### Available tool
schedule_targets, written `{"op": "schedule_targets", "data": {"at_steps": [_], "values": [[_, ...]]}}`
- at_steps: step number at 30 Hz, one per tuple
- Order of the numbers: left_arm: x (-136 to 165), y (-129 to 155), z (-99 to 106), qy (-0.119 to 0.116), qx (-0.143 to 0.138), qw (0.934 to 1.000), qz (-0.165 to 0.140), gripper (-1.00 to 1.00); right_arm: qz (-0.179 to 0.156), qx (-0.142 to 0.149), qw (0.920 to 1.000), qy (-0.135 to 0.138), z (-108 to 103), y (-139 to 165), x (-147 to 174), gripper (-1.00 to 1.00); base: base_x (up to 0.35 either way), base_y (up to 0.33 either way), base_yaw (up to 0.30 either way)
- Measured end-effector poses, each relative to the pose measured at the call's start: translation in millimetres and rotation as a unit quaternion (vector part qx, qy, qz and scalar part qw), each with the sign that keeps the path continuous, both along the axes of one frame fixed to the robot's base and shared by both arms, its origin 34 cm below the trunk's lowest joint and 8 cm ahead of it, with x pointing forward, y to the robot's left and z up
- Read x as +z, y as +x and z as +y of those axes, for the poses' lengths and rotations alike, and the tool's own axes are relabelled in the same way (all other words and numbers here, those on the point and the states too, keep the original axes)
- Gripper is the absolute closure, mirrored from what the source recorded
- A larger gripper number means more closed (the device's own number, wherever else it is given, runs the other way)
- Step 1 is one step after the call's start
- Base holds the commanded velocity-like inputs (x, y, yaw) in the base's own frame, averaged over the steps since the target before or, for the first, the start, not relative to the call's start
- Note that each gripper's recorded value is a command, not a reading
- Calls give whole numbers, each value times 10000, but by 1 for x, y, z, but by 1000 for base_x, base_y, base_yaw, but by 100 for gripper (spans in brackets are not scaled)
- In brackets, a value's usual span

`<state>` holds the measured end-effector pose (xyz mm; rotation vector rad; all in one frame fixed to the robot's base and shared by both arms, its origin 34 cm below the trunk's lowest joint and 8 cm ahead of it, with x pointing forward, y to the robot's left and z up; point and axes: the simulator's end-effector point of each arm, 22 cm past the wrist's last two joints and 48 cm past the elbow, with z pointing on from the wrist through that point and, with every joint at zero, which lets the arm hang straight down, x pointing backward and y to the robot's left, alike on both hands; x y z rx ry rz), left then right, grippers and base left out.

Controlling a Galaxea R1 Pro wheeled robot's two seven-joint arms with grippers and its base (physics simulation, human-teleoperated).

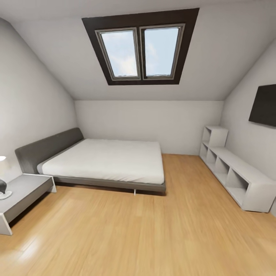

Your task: Attach the digital camera to the camera tripod in the bedroom.

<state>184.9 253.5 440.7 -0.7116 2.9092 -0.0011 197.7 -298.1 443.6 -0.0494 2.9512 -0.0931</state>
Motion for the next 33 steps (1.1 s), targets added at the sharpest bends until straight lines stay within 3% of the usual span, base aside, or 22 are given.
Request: {"op": "schedule_targets", "data": {"at_steps": [33], "values": [[0, 0, 2, 14, 1, 10000, 0, -100, 27, 9, 10000, 11, 1, -1, 0, -100, 44, -40, 5]]}}
